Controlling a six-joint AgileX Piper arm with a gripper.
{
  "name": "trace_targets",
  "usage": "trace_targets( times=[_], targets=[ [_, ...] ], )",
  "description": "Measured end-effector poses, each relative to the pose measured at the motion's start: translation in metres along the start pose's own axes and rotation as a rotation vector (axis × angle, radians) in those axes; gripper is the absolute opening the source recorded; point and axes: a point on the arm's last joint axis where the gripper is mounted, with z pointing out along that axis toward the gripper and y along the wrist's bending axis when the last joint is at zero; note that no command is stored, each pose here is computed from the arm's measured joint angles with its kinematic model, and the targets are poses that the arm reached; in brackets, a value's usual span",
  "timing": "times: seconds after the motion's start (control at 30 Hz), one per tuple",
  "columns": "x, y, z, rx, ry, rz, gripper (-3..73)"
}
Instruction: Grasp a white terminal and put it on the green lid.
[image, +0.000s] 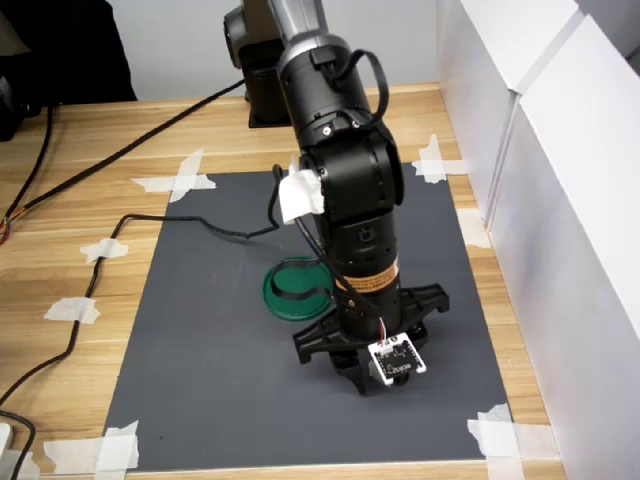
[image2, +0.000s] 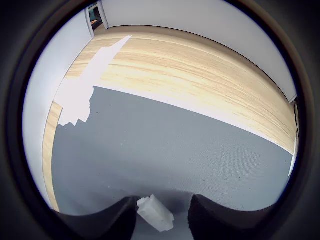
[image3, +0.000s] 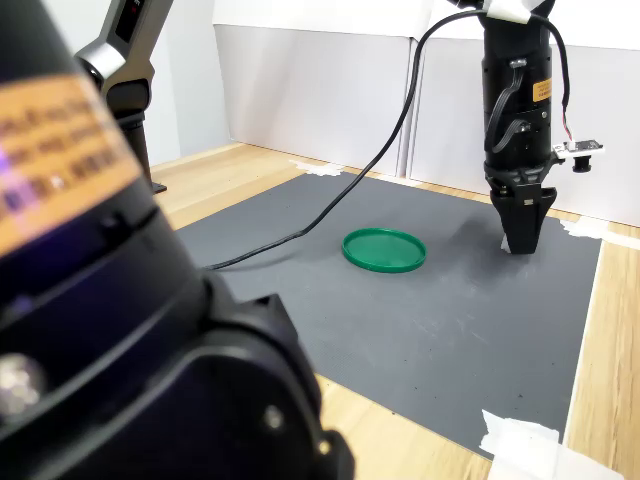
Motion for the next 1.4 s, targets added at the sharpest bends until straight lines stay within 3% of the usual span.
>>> trace_targets(
  times=[0.23, 0.4, 0.73, 1.03, 1.2, 1.4],
  targets=[
    [0.000, 0.000, 0.000, 0.000, -0.001, 0.000, 19.0],
    [0.000, 0.000, 0.000, 0.000, 0.000, 0.000, 9.1],
    [-0.003, 0.002, -0.030, -0.021, -0.009, 0.018, 8.8],
    [0.003, 0.005, -0.093, -0.042, 0.005, 0.023, 8.8],
    [0.033, 0.008, -0.122, -0.044, 0.018, 0.004, 8.8],
    [0.081, -0.001, -0.123, -0.004, 0.048, -0.036, 8.8]
  ],
)
